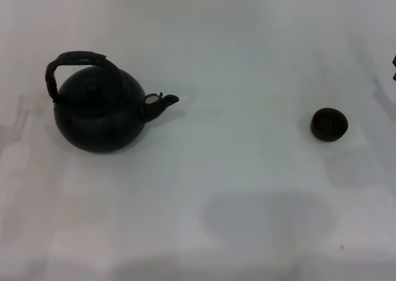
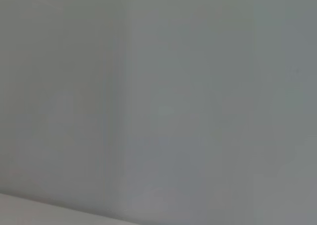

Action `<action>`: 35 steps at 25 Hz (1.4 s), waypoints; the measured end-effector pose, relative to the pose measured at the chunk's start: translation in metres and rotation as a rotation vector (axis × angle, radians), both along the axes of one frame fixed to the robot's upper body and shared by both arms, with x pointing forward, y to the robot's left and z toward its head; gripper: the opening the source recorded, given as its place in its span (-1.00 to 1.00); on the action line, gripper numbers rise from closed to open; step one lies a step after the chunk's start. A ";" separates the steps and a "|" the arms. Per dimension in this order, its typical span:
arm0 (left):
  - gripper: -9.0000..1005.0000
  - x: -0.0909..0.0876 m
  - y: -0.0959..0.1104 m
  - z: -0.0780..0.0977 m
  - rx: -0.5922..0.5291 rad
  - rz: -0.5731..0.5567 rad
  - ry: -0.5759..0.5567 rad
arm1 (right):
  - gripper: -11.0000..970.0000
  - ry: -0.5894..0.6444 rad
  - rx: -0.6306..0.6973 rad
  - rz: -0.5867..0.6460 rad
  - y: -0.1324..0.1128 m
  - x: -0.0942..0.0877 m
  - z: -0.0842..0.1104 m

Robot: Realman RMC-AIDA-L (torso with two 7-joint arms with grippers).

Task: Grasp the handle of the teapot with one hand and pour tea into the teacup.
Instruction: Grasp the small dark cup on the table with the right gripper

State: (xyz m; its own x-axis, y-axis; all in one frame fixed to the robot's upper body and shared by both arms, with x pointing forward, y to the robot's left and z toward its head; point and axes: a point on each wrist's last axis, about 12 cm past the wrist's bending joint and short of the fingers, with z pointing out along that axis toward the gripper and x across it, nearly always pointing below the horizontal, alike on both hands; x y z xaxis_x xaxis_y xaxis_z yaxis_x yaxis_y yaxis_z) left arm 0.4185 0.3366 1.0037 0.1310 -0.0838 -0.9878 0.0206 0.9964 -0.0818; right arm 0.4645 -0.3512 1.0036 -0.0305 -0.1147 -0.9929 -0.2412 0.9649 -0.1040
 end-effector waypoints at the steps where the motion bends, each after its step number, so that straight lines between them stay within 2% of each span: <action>1: 0.63 0.000 0.000 0.000 0.001 0.001 0.001 | 0.80 0.000 0.000 0.001 0.000 0.000 0.000; 22: 0.63 -0.004 0.001 -0.002 0.001 0.009 0.013 | 0.76 0.004 0.001 0.010 0.001 -0.002 -0.001; 26: 0.63 -0.004 0.001 -0.002 0.001 0.008 0.012 | 0.75 0.005 0.015 0.029 -0.005 -0.004 0.002; 30: 0.63 -0.004 0.002 -0.002 -0.001 0.008 0.012 | 0.75 0.026 0.035 0.110 -0.016 -0.002 0.011; 35: 0.63 -0.004 0.002 -0.002 -0.001 0.007 0.011 | 0.74 0.108 0.031 0.288 -0.031 0.013 0.033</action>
